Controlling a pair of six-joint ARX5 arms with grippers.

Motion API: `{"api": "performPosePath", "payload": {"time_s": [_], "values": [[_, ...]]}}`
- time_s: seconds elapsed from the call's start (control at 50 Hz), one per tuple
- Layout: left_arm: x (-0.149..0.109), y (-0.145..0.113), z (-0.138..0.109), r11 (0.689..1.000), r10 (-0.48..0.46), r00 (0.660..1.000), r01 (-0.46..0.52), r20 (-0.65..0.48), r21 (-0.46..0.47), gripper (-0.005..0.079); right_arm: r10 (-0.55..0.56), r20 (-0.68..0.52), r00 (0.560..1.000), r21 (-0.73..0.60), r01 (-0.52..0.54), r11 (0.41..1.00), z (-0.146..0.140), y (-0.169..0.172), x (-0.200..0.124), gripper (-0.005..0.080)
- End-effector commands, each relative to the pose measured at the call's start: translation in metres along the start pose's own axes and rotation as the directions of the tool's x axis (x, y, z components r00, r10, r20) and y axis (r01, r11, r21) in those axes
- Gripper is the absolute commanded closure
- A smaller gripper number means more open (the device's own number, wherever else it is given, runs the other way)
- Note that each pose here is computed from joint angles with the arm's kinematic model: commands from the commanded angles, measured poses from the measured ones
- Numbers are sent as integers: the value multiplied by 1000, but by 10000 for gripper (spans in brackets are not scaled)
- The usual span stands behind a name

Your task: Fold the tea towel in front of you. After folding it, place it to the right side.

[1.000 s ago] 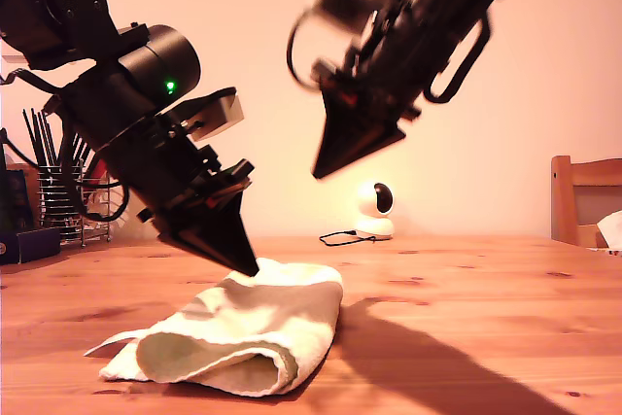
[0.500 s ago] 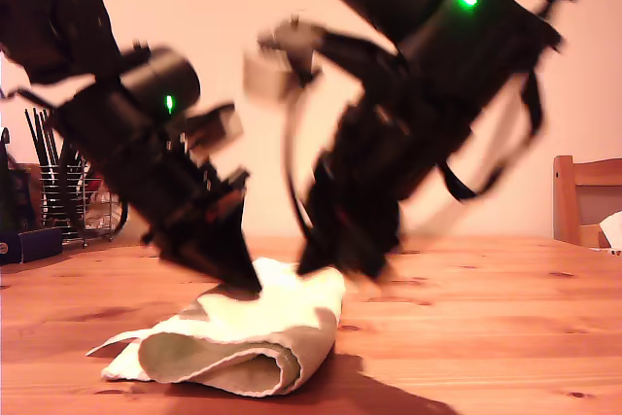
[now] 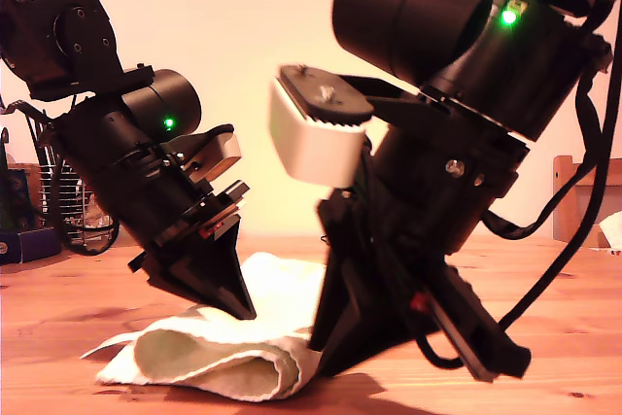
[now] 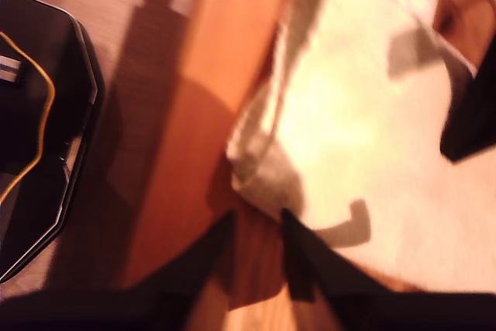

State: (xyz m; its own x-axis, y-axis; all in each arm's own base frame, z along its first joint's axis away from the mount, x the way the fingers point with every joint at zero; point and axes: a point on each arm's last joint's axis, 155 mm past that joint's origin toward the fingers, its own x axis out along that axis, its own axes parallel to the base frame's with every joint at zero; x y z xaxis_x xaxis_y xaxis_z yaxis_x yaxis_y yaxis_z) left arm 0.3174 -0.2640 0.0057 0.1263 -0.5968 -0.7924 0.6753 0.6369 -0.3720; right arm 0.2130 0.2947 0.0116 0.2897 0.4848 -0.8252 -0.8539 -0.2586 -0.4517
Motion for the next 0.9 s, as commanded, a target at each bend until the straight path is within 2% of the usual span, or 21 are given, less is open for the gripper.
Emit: {"api": "performPosePath", "payload": {"time_s": [0.0,0.4,0.5,0.88], "values": [[8,0,-17,1000,-11,999,9,-47,-24,766,11,6,1000,-29,-11,1000,3,6,0,341],[9,-16,-20,997,-72,996,70,-58,-36,766,7,19,1000,-143,-4,990,7,6,2,341],[9,-21,-23,993,-100,993,96,-69,-62,766,6,21,1000,-152,-3,988,7,5,5,341],[12,-37,-35,991,-127,984,121,-121,-57,766,101,15,995,-144,-98,985,2,28,11,341]]}}
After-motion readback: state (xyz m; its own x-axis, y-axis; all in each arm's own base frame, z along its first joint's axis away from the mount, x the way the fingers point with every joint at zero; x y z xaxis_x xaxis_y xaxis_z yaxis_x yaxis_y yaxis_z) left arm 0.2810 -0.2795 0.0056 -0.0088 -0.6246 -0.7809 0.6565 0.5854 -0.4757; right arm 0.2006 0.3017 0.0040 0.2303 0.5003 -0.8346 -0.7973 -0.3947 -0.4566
